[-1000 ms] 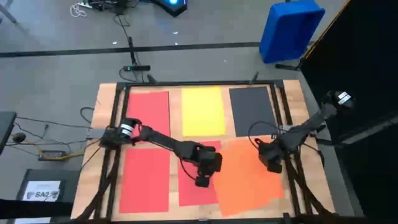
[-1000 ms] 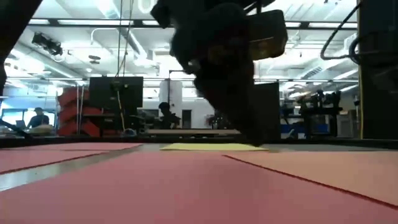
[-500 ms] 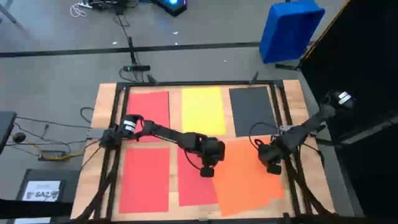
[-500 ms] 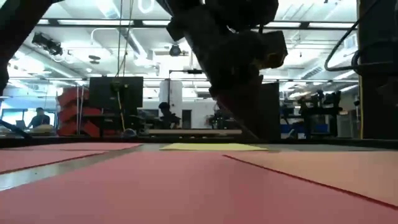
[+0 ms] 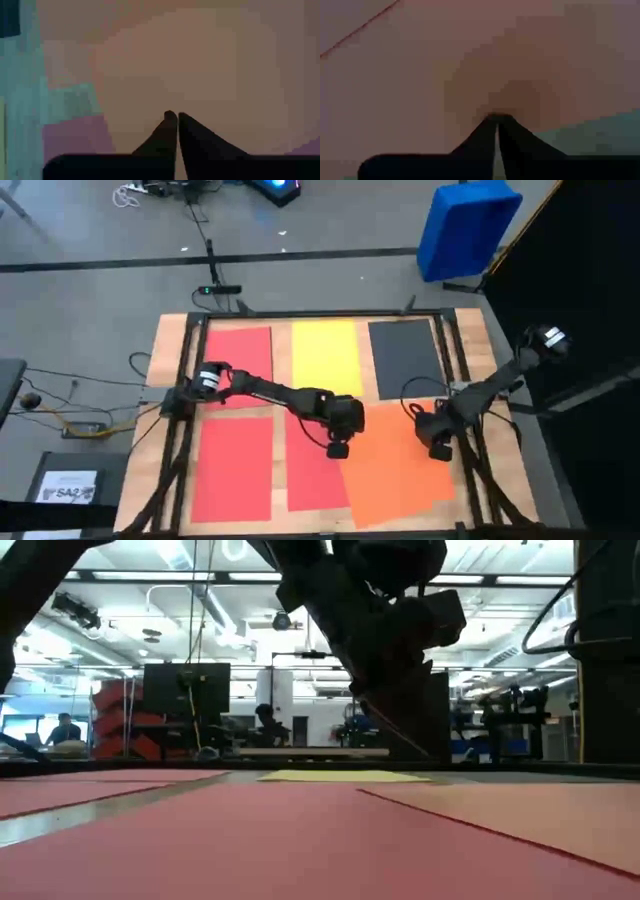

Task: Organize paper
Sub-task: Stack the orange paper on top of the orange paper

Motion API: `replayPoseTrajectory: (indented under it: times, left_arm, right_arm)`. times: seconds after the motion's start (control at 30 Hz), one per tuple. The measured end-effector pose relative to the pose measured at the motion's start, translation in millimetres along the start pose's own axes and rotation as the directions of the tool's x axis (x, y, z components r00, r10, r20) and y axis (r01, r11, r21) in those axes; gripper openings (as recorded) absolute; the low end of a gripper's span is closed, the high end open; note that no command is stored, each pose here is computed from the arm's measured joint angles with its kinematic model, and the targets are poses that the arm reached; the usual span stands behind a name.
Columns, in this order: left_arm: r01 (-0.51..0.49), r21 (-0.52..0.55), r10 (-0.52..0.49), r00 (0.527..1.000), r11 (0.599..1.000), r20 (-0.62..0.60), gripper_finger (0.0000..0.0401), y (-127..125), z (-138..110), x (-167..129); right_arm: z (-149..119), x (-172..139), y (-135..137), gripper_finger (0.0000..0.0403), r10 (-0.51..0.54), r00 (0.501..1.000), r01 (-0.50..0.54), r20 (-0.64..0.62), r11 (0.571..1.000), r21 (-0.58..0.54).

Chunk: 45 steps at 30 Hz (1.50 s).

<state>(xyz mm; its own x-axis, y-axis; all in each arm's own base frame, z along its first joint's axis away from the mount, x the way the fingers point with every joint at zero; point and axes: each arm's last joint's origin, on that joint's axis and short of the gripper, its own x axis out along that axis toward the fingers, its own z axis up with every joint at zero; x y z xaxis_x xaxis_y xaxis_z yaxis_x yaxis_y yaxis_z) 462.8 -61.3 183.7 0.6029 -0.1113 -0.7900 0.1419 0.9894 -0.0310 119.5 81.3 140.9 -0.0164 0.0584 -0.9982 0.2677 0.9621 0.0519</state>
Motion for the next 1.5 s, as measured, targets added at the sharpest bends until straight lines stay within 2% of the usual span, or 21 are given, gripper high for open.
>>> replayPoseTrajectory:
  times: [0.2,0.3,0.47,0.57,0.7,0.8,0.9,1.0,1.1,1.23,1.33,1.5]
  left_arm:
    - [-0.134,0.019,0.131,0.984,0.991,0.120,0.0000,2,21,-52]
    - [-0.159,0.015,0.154,0.974,0.987,0.165,0.0000,1,15,-70]
    - [-0.144,-0.083,0.160,0.958,0.986,0.239,0.0000,1,-26,-78]
    - [-0.125,-0.167,0.163,0.957,0.978,0.240,0.0000,2,-59,-73]
    - [-0.084,-0.250,0.158,0.943,0.965,0.293,0.0000,-2,-83,-72]
    - [-0.059,-0.244,0.146,0.923,0.968,0.357,0.0000,-8,-95,-69]
    - [-0.062,-0.276,0.165,0.915,0.959,0.367,0.0000,-9,-111,-65]
    - [-0.088,-0.313,0.185,0.938,0.946,0.293,0.0000,-7,-135,-58]
    - [-0.098,-0.332,0.182,0.955,0.938,0.233,0.0000,-7,-152,-53]
    - [-0.099,-0.353,0.182,0.960,0.930,0.211,0.0000,-7,-162,-51]
    - [-0.103,-0.354,0.182,0.963,0.930,0.199,0.0000,-7,-166,-51]
    - [-0.098,-0.350,0.172,0.967,0.932,0.189,0.0000,-7,-168,-50]
  right_arm:
    - [9,-17,8,0.0000,-0.018,0.996,0.018,0.089,1.000,-0.002]
    - [13,-27,12,0.0000,-0.020,0.991,0.021,0.136,1.000,-0.001]
    - [26,-43,18,0.0000,-0.023,0.966,0.029,0.258,0.999,-0.019]
    - [43,-47,22,0.0004,0.039,0.919,-0.015,0.392,0.998,-0.064]
    - [75,-47,25,0.0029,0.121,0.853,-0.057,0.508,0.989,-0.139]
    - [97,-38,20,0.0057,0.138,0.842,-0.056,0.521,0.984,-0.170]
    - [115,-28,16,0.0083,0.167,0.831,-0.062,0.530,0.976,-0.211]
    - [128,-20,18,0.0099,0.213,0.819,-0.080,0.533,0.962,-0.261]
    - [139,-13,23,0.0106,0.210,0.839,-0.048,0.502,0.947,-0.317]
    - [150,-2,29,0.0106,0.196,0.869,-0.014,0.453,0.927,-0.374]
    - [153,3,31,0.0106,0.158,0.902,0.010,0.401,0.922,-0.386]
    - [153,0,30,0.0105,0.106,0.930,0.039,0.353,0.924,-0.380]
